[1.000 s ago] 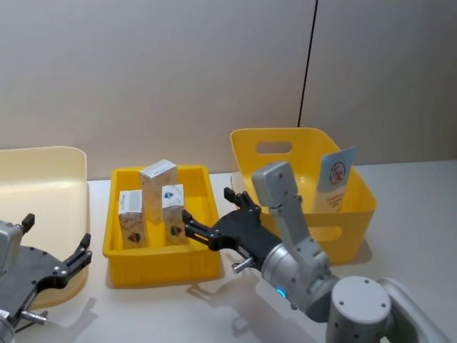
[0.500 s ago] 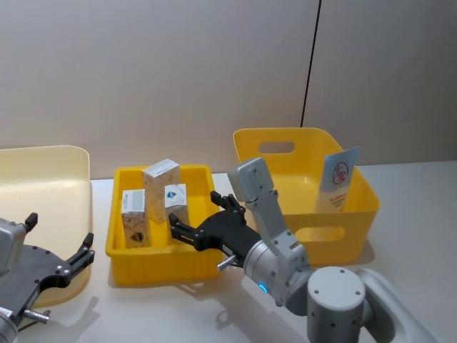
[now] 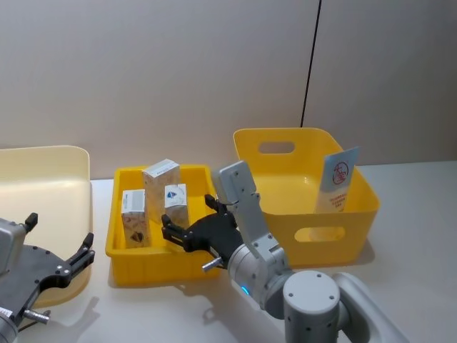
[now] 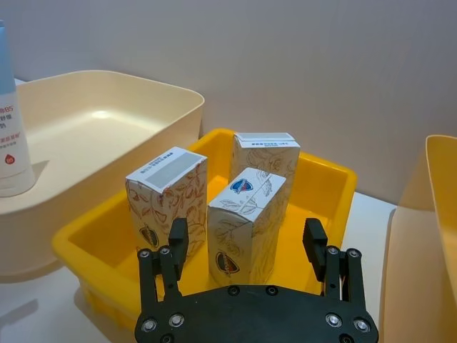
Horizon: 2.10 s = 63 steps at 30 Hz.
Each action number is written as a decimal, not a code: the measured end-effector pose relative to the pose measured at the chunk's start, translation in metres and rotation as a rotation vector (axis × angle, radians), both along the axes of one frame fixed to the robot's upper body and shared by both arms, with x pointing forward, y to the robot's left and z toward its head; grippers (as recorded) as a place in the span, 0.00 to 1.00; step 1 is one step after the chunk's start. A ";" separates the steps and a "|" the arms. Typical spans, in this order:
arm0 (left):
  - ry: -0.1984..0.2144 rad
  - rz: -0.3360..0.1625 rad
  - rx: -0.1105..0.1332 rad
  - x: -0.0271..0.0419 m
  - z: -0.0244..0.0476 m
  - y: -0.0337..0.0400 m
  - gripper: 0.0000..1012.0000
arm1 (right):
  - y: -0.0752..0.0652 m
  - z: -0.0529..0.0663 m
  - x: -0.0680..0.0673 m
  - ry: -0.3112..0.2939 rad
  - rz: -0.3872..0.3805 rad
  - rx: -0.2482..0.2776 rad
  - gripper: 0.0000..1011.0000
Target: Bimanual collaborative sorting of washing and personal care products
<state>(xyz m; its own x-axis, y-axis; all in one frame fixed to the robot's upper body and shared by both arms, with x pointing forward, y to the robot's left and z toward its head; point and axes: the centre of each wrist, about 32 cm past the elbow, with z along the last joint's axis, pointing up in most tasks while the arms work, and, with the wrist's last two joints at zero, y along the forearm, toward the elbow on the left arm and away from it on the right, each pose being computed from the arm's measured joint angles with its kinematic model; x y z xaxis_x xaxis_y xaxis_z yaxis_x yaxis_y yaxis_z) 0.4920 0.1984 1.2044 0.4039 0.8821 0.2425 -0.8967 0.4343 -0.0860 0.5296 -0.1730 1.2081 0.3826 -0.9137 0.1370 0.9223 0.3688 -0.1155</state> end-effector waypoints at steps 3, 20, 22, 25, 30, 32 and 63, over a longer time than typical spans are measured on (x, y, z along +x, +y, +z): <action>0.000 0.000 0.000 0.0000 0.0000 0.0000 0.99 | 0.004 -0.001 0.001 0.000 -0.011 -0.004 0.99; 0.000 0.000 0.000 0.0000 0.0000 0.0000 0.99 | 0.020 -0.004 0.007 -0.008 -0.073 -0.026 0.99; 0.000 0.000 0.000 0.0000 0.0000 0.0000 0.99 | 0.021 -0.003 0.008 -0.010 -0.081 -0.030 0.99; 0.000 0.000 0.000 0.0000 0.0000 0.0000 0.99 | 0.022 -0.003 0.010 -0.012 -0.088 -0.034 0.99; 0.000 0.000 0.000 0.0000 0.0000 0.0000 0.99 | 0.023 -0.002 0.015 -0.014 -0.101 -0.040 0.99; 0.000 0.000 0.000 0.0000 0.0000 0.0000 0.99 | 0.024 -0.002 0.017 -0.014 -0.104 -0.042 0.99; 0.000 0.000 0.000 0.0000 0.0000 0.0000 0.99 | 0.026 -0.001 0.035 -0.009 -0.102 -0.052 0.47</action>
